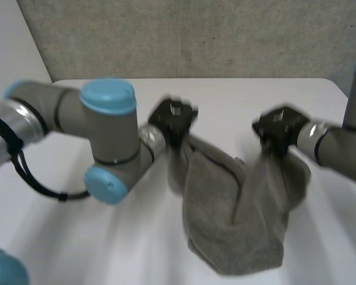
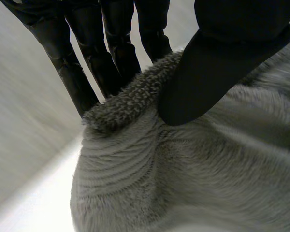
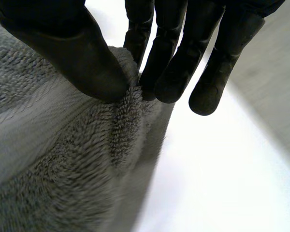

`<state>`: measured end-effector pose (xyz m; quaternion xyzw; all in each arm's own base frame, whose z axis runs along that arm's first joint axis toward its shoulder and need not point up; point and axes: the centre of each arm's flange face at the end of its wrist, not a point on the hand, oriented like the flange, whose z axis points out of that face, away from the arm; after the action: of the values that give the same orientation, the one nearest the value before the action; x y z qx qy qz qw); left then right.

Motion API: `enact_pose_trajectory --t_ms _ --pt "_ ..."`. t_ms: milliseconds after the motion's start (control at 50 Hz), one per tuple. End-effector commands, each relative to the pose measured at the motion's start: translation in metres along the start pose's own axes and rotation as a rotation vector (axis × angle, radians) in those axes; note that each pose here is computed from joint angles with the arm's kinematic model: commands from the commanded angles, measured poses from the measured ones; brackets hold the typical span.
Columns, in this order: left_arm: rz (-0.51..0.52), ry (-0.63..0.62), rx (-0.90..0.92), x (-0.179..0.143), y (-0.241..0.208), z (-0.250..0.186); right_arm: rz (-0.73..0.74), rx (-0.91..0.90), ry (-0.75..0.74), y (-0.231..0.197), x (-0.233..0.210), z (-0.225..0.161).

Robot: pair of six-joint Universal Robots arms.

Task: Fold the towel.

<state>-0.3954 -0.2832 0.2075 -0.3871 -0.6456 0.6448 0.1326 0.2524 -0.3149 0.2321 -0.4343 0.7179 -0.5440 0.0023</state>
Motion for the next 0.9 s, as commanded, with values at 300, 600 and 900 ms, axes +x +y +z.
enact_pose_trajectory --t_ms 300,600,900 --pt "-0.150 -0.394 0.309 -0.083 -0.089 -0.050 0.251 0.531 0.247 -0.084 0.057 -0.056" --pt "-0.174 -0.230 -0.247 -0.028 0.100 -0.105 -0.170 -0.060 -0.135 0.087 -0.070 -0.033" --pt "-0.194 -0.187 -0.254 -0.028 0.089 -0.153 -0.163 -0.053 -0.016 0.078 -0.047 -0.063"
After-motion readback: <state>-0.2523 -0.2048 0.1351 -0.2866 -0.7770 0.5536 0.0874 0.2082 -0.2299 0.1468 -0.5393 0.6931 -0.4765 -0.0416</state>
